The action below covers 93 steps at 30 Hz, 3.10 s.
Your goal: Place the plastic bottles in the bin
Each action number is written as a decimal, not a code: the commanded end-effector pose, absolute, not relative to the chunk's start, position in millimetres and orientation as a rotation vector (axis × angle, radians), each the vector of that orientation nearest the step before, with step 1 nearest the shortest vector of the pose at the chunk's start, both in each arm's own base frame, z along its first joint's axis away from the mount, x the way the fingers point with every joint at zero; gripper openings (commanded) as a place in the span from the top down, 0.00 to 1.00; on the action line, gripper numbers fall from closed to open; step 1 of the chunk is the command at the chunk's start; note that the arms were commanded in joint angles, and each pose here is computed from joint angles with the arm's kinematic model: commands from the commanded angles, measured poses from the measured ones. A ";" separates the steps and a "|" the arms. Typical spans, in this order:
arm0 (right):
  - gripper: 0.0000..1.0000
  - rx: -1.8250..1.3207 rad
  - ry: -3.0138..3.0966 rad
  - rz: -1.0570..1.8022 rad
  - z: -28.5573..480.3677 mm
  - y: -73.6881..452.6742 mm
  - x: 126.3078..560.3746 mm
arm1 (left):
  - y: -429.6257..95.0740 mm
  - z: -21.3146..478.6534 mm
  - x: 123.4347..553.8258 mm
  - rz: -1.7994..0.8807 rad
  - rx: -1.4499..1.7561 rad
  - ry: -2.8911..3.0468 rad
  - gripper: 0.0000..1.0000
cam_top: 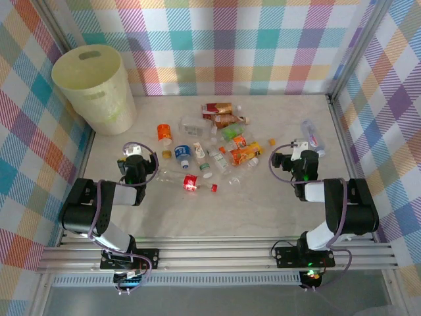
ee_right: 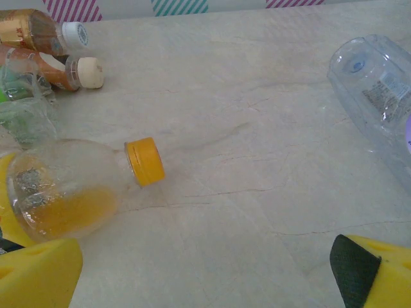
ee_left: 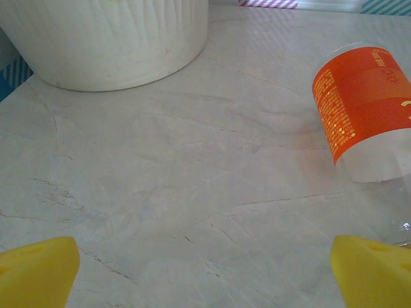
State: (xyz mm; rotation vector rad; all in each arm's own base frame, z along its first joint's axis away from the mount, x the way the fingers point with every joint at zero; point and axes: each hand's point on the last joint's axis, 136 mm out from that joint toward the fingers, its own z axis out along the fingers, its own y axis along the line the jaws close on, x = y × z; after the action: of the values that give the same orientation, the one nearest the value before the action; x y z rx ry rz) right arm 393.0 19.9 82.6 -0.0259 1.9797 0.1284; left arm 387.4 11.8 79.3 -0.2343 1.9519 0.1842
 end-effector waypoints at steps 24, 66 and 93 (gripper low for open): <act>0.00 -0.058 1.951 0.153 91.3 25.1 397.4 | 14.9 85.2 390.0 0.185 -0.259 1.929 0.00; 0.00 0.430 2.490 0.070 126.0 -39.5 395.6 | -26.5 161.1 294.7 -0.325 -0.698 2.270 0.00; 0.01 -0.013 2.782 -0.128 64.4 -88.1 461.7 | -27.1 162.6 307.7 -0.368 -0.701 2.178 0.00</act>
State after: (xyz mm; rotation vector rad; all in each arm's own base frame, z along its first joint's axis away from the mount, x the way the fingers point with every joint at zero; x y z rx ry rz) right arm 478.6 -105.6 67.7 0.0679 2.7104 -0.2590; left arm 305.3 -26.2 167.0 -0.6798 2.1877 -0.3539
